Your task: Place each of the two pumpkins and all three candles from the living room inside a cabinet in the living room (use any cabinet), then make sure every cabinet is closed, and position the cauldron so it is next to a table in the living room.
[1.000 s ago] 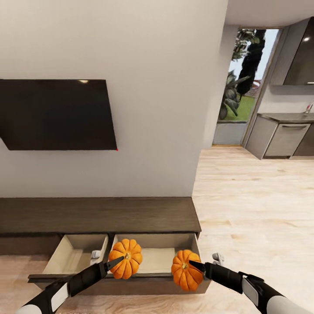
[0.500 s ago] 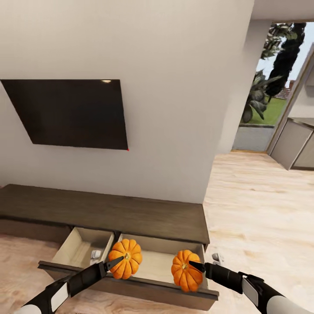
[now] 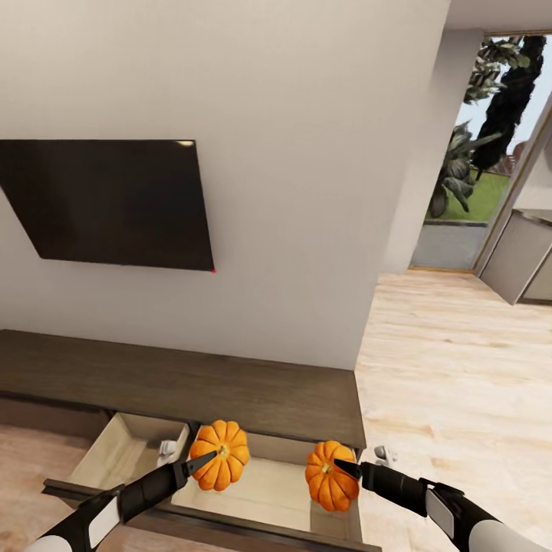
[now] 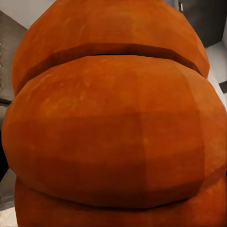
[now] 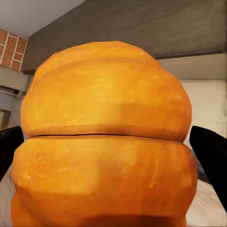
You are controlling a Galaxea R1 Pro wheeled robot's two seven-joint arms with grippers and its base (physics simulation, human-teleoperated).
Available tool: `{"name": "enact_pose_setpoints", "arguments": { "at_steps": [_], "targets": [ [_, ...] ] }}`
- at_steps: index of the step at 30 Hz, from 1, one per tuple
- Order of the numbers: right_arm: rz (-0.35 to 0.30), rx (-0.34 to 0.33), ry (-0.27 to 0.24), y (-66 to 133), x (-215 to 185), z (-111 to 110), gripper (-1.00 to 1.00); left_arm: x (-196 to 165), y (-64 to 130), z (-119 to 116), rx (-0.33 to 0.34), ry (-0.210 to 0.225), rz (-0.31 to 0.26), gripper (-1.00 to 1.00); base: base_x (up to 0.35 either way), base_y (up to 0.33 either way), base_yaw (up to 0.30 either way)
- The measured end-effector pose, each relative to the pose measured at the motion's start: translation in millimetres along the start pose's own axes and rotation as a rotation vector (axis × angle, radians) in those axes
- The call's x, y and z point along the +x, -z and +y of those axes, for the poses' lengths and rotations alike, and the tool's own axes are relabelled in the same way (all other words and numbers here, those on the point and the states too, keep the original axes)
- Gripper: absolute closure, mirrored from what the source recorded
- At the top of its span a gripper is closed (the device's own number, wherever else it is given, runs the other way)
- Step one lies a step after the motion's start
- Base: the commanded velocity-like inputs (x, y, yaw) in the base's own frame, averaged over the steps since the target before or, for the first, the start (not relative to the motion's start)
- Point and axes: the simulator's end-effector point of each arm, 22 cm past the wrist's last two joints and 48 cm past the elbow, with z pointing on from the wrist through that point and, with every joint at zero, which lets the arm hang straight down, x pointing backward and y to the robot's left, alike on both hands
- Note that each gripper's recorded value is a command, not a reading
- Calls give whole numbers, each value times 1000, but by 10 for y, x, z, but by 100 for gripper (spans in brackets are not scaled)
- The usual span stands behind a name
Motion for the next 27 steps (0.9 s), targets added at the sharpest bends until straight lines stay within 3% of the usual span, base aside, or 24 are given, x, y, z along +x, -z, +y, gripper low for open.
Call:
{"name": "enact_pose_setpoints", "arguments": {
  "at_steps": [15,27],
  "targets": [
    [-2,1,8,-30,-16,66,100,-86,146,54,-26,-18,-1,100,1,0,-205],
    [17,-3,18,-109,52,134,100,-91,175,74,-34,-15,-3,100,0,10,-23]
  ]
}}
